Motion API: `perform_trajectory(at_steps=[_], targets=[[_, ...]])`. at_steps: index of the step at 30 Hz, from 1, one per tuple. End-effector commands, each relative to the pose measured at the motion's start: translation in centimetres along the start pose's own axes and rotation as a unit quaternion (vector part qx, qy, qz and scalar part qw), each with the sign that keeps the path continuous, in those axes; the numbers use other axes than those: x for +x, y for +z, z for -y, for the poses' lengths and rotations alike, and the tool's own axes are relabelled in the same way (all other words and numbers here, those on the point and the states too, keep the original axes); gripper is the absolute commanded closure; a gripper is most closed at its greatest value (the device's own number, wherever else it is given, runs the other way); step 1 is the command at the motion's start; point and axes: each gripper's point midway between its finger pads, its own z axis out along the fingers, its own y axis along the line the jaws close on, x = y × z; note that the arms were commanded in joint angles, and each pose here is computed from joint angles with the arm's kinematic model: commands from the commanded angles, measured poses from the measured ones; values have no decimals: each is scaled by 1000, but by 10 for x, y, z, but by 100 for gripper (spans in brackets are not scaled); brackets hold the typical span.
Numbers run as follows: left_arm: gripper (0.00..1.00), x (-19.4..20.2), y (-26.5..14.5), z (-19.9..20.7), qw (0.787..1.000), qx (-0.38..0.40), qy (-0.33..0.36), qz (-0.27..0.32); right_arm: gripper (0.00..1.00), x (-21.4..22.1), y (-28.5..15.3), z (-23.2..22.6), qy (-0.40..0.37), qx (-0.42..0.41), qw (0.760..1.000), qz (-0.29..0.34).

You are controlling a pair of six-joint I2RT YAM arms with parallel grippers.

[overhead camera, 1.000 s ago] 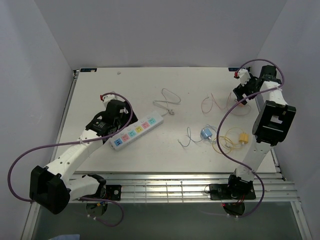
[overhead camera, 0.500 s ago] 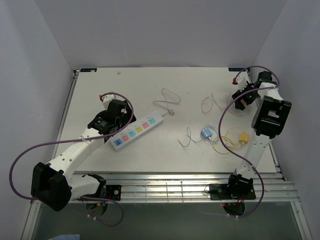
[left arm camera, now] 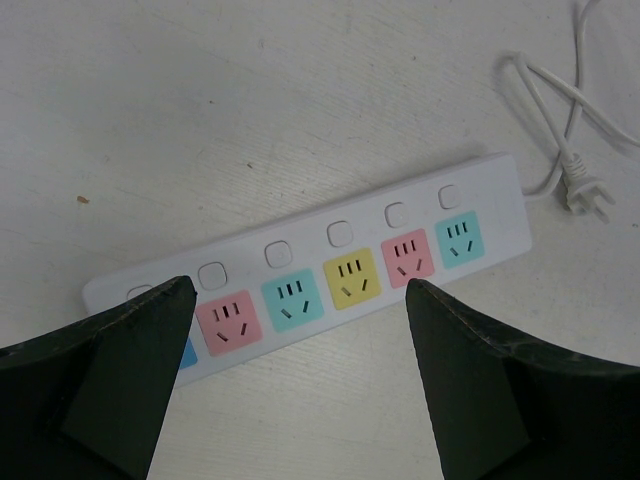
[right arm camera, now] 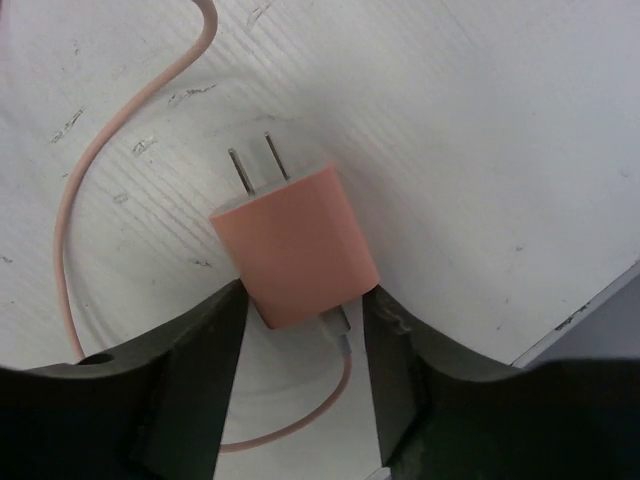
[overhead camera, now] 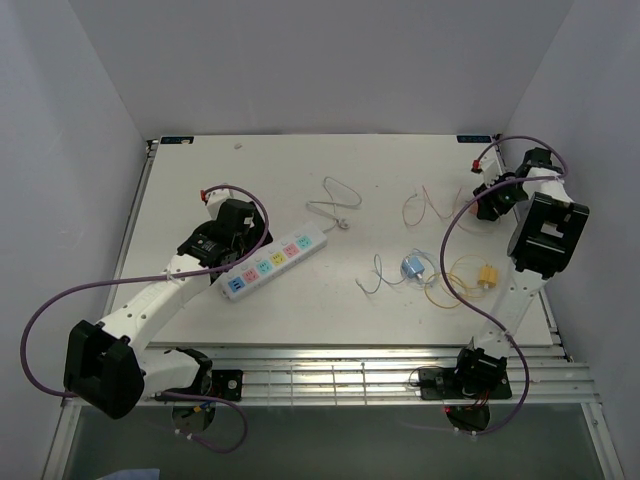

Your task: Insert the plug

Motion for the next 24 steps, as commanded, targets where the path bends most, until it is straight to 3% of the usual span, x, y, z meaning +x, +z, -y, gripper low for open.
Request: perform_trajectory(at_steps=[1,14,24], targets=[[2,-13,-3,3,1000,4,-4,18,47,-10,-17,-7,-7,-10,1000,24],[2,-12,-16,2,999,25,-19,22,83,-58,-45,-12,-19,-10,994,109],[2,-7,-28,24,995,96,-14,1,86,-115,-100,-31,-46,6,978,201]])
